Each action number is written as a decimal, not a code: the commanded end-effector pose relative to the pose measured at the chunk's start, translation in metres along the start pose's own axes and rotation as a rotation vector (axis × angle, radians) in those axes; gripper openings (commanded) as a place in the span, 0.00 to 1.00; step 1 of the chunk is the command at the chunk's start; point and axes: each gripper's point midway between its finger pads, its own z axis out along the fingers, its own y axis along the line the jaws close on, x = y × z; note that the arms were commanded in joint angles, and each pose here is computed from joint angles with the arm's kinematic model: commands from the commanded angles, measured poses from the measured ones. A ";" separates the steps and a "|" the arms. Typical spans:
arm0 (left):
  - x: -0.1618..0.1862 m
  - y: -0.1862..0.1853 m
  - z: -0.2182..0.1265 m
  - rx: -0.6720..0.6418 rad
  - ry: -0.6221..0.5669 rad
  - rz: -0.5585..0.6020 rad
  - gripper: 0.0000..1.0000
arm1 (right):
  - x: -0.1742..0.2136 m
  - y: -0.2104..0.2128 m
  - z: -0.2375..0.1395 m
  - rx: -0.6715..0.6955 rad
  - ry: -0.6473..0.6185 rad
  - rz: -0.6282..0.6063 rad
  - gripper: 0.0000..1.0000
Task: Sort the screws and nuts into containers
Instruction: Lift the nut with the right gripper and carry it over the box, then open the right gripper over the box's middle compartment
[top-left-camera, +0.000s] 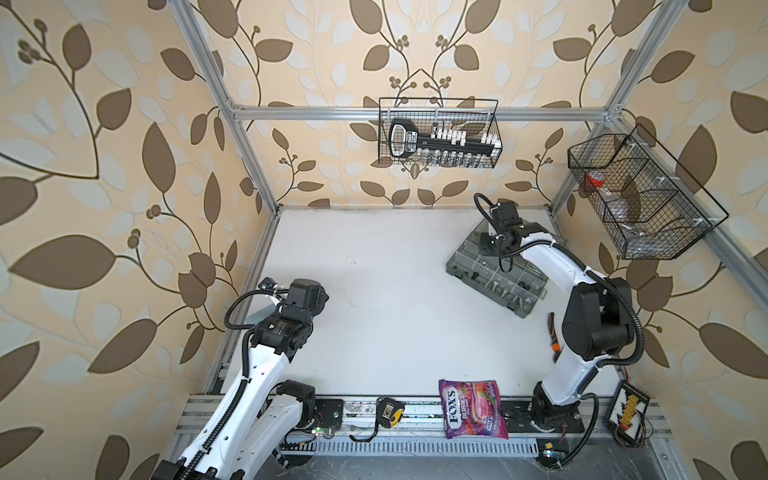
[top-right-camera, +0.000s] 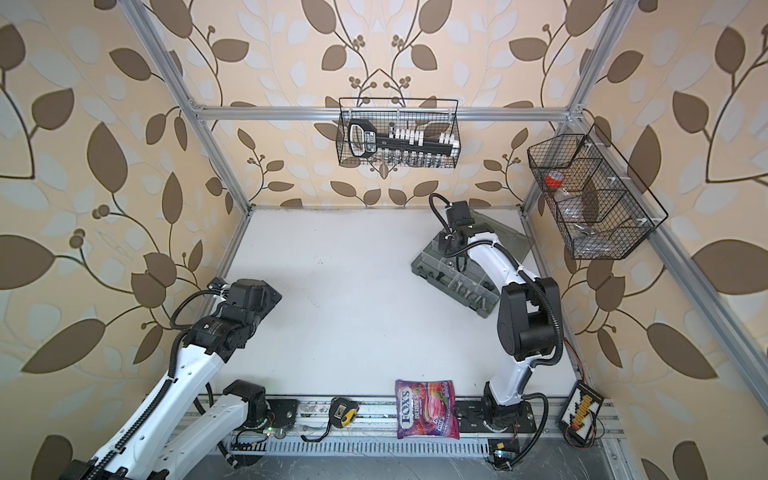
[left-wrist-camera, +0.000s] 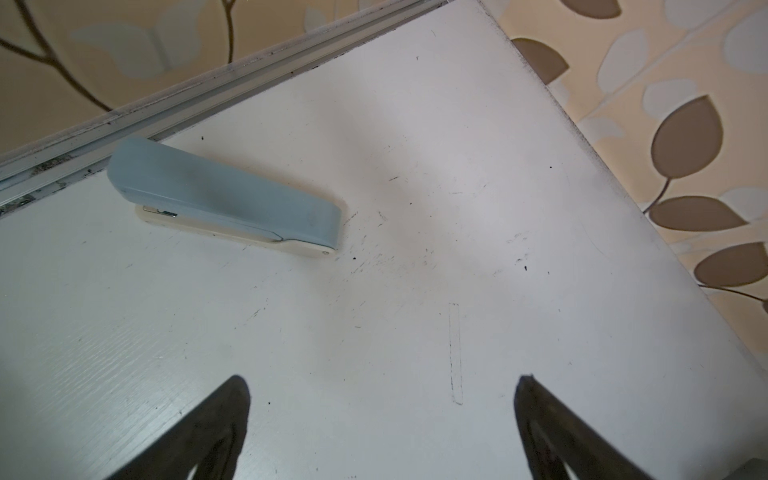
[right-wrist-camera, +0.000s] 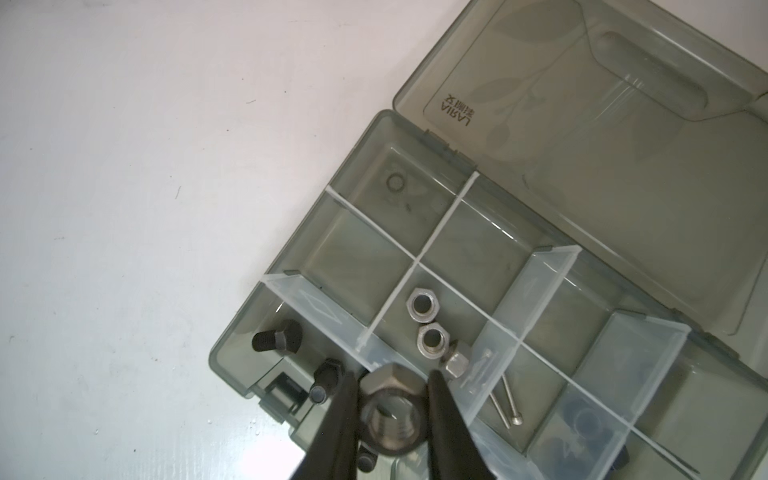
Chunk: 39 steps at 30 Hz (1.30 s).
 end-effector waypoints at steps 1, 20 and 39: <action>-0.011 -0.010 -0.007 0.030 -0.028 -0.002 0.99 | 0.006 -0.004 0.008 -0.010 0.027 -0.007 0.00; -0.008 -0.010 -0.004 0.027 -0.017 0.002 0.99 | 0.025 -0.012 0.051 0.002 0.141 -0.018 0.00; -0.008 -0.014 -0.002 0.031 -0.011 0.007 0.99 | 0.035 -0.014 0.058 0.003 0.173 -0.013 0.24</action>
